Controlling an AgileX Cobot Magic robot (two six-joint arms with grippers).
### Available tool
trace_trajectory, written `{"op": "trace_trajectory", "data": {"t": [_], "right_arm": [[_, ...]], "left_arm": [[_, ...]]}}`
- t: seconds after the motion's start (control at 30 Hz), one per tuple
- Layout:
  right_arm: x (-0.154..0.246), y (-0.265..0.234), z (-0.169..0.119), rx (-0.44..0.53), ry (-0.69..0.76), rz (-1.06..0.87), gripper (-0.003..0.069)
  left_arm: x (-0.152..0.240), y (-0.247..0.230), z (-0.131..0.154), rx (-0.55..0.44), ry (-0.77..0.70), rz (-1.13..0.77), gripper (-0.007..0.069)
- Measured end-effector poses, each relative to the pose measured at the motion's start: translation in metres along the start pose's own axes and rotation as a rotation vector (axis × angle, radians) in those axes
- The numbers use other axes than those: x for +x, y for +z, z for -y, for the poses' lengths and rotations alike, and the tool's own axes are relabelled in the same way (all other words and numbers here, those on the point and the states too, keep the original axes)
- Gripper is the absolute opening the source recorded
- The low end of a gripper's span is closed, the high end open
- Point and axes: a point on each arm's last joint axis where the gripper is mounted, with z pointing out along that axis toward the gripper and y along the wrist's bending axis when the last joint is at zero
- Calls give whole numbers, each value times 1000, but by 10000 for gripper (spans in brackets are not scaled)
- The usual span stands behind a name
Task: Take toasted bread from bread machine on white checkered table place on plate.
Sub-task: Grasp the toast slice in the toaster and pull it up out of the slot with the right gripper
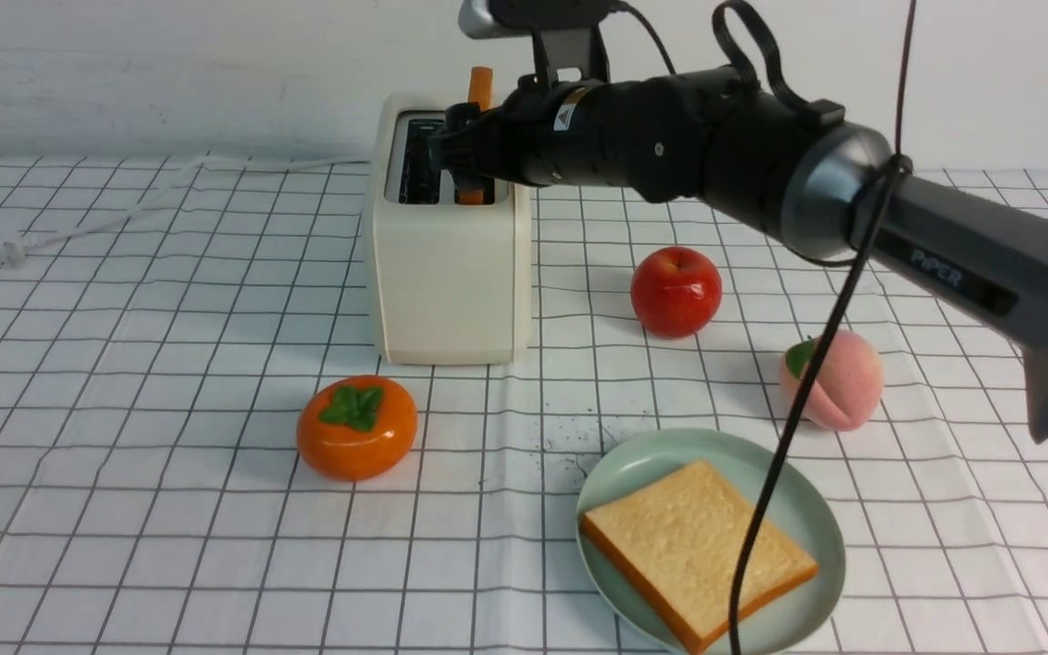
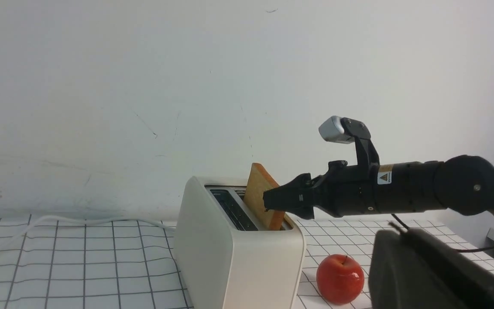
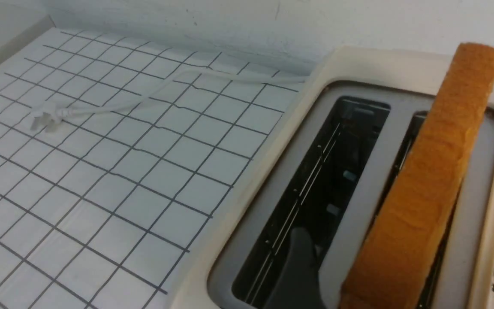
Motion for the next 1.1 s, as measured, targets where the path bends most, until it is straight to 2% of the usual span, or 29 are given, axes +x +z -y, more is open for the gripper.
{"op": "trace_trajectory", "data": {"t": [0.07,0.2,0.43,0.5,0.83,1.1], "right_arm": [[3,3,1,1,6,3,531],[8,9,3,4,10,4,440],[7,10,3,4,10,18,171],[7,10,3,3,10,20,123],[4,7,2,-1,21,25,113],[-34,-30,-10,-23,16,85,112]], "left_arm": [[0,0,0,0,0,0,-13],[0,0,0,1,0,0,-13],[0,0,0,0,2,1,-13],[0,0,0,0,4,1,-13],[0,0,0,-1,4,1,-13],[0,0,0,-3,4,-1,-13]]}}
